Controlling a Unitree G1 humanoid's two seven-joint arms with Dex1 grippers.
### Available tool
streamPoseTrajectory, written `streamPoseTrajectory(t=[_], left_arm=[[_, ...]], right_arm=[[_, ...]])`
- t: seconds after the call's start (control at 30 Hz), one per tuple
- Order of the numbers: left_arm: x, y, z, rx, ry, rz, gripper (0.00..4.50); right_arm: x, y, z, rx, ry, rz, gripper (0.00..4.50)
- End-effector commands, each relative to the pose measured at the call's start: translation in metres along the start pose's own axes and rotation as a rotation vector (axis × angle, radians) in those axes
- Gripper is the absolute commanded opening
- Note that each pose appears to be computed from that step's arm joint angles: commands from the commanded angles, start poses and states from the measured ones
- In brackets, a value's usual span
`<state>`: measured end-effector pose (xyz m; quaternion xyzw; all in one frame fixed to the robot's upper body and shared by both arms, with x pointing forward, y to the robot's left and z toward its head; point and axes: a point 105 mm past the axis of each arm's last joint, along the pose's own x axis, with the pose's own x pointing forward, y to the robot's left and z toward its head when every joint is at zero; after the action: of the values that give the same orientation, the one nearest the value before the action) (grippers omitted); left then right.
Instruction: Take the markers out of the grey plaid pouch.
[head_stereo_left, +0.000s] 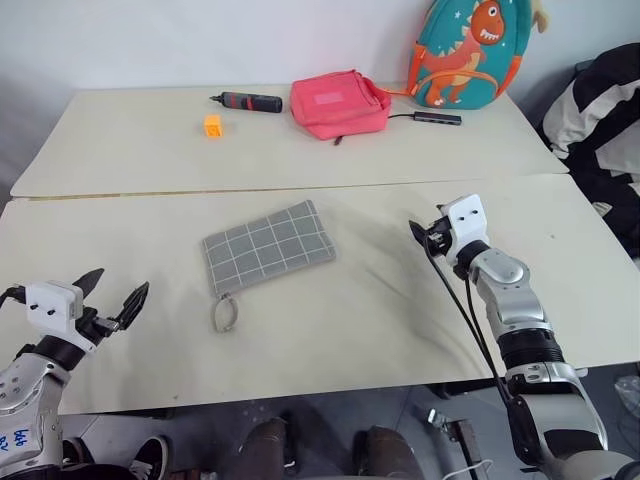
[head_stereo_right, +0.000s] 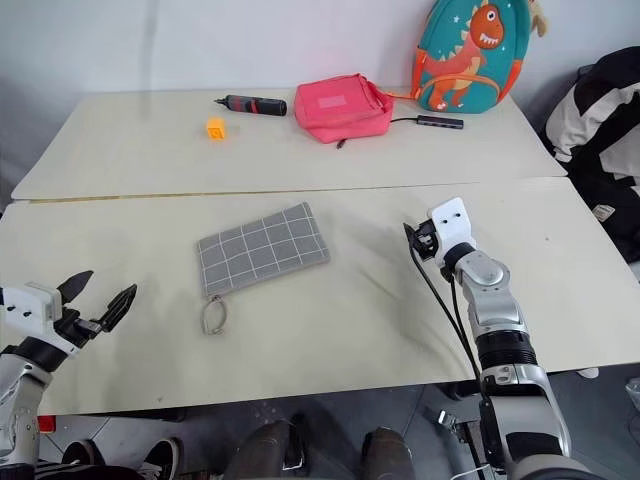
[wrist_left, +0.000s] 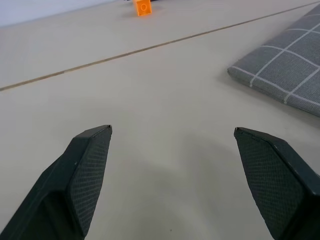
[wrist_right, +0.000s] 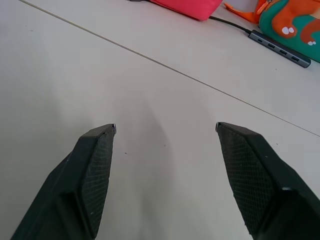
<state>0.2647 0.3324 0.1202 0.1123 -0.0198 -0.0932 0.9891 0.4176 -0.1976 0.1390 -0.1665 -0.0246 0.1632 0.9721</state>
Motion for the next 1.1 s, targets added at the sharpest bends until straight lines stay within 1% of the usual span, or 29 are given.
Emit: streamPoseTrajectory(t=[0.03,0.07,0.13,0.23,0.33,0.43,0.5,0.6,0.67,0.7,0.83,0.87,0.93,1.0,1.1], left_arm=[[0.001,-0.005,0.010,0.026,-0.033,-0.020,4.17],[0.001,-0.008,0.007,-0.015,-0.016,-0.038,4.17],[0.001,-0.017,0.005,-0.034,0.002,-0.071,4.17],[0.000,-0.029,0.009,-0.037,-0.028,-0.145,4.17],[0.001,-0.021,0.022,0.004,-0.087,-0.143,4.17],[0.004,-0.013,0.026,0.083,-0.098,-0.118,4.17],[0.006,-0.011,0.028,0.155,-0.095,-0.118,4.17],[0.011,-0.012,0.031,0.258,-0.096,-0.155,4.19],[0.015,-0.016,0.033,0.299,-0.102,-0.181,4.19],[0.017,-0.023,0.032,0.337,-0.102,-0.219,4.19],[0.025,-0.042,0.026,0.427,-0.097,-0.305,4.19],[0.026,-0.045,0.025,0.442,-0.095,-0.321,4.19],[0.025,-0.042,0.025,0.468,-0.097,-0.327,4.19],[0.025,-0.039,0.026,0.487,-0.102,-0.324,4.19],[0.022,-0.032,0.021,0.634,-0.067,-0.362,4.19]], right_arm=[[0.000,-0.009,0.021,-0.017,-0.069,-0.022,3.37],[-0.001,-0.009,0.021,-0.013,-0.068,-0.021,3.37],[-0.001,-0.008,0.021,-0.014,-0.068,-0.020,3.37],[-0.001,-0.008,0.022,-0.018,-0.070,-0.017,3.37],[-0.001,0.000,0.030,-0.066,-0.100,0.026,3.37],[0.000,0.012,0.040,-0.067,-0.131,0.082,3.37],[0.002,0.026,0.053,-0.043,-0.173,0.133,3.37],[0.006,0.062,0.075,0.009,-0.236,0.229,2.73],[0.009,0.080,0.082,0.009,-0.251,0.263,2.05],[0.011,0.090,0.084,0.017,-0.258,0.274,1.62],[0.018,0.137,0.085,-0.012,-0.267,0.358,0.43],[0.019,0.143,0.085,-0.008,-0.268,0.368,0.06],[0.022,0.158,0.081,-0.058,-0.254,0.387,0.02],[0.023,0.165,0.076,-0.097,-0.232,0.394,0.02],[0.025,0.169,0.064,-0.123,-0.188,0.399,0.02]])
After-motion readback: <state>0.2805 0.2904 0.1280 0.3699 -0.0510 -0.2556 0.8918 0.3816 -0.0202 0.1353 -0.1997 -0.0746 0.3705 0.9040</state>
